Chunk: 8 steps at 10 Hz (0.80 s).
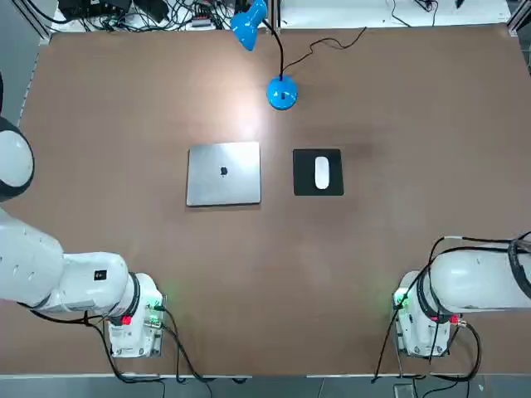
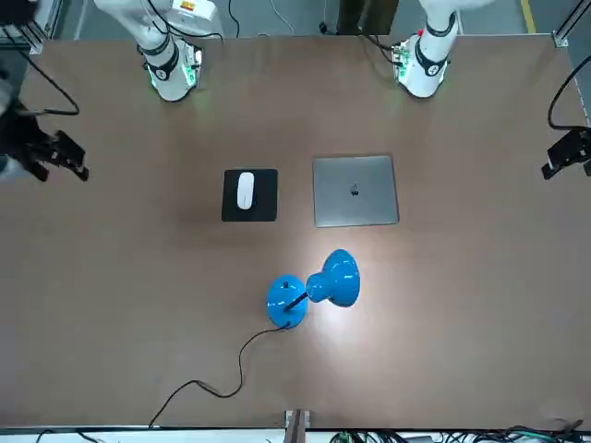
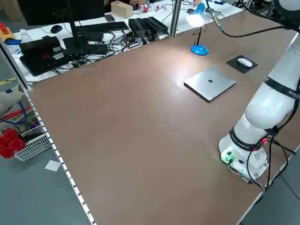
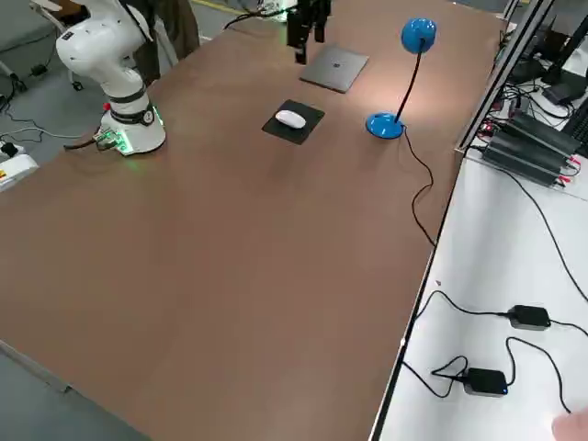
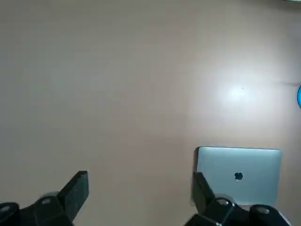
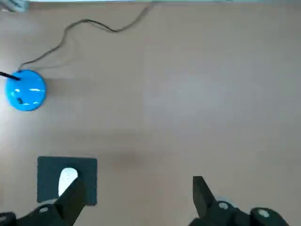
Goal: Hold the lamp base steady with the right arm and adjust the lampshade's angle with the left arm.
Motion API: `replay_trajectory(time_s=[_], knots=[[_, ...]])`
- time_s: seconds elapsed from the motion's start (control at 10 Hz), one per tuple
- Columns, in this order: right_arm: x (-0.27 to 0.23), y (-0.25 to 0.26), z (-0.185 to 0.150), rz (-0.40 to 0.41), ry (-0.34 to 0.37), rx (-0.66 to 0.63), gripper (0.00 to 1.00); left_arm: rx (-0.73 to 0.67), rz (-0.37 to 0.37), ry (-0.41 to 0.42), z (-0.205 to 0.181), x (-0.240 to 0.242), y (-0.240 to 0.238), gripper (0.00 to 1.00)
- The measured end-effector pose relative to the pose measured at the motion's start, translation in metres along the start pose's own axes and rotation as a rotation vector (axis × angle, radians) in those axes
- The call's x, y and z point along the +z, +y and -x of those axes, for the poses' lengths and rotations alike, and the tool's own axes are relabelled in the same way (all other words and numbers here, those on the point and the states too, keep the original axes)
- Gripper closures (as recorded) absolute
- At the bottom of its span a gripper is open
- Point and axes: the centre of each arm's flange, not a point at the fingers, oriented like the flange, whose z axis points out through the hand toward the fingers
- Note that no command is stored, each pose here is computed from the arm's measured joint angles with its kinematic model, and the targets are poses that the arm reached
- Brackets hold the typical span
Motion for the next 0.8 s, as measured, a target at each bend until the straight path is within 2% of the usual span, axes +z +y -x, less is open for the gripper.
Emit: replay_trajectory(time_s=[0.2, 0.4, 0.5, 0.7, 0.8], knots=[[0.059, -0.088, -0.017, -0.075, 0.088, -0.120, 0.00, -0.004, 0.000, 0.017, -0.002, -0.006, -0.002, 0.01], [0.125, -0.172, -0.032, -0.192, 0.204, -0.221, 0.00, -0.002, -0.001, 0.030, -0.010, -0.008, -0.001, 0.02], [0.165, -0.204, -0.036, -0.236, 0.261, -0.268, 0.00, 0.004, -0.001, 0.037, -0.019, -0.006, 0.000, 0.02], [0.272, -0.241, -0.037, -0.253, 0.395, -0.406, 0.00, 0.040, 0.000, 0.042, -0.036, 0.002, 0.007, 0.02], [0.326, -0.254, -0.032, -0.285, 0.412, -0.441, 0.00, 0.083, 0.001, 0.041, -0.041, 0.005, 0.013, 0.02]])
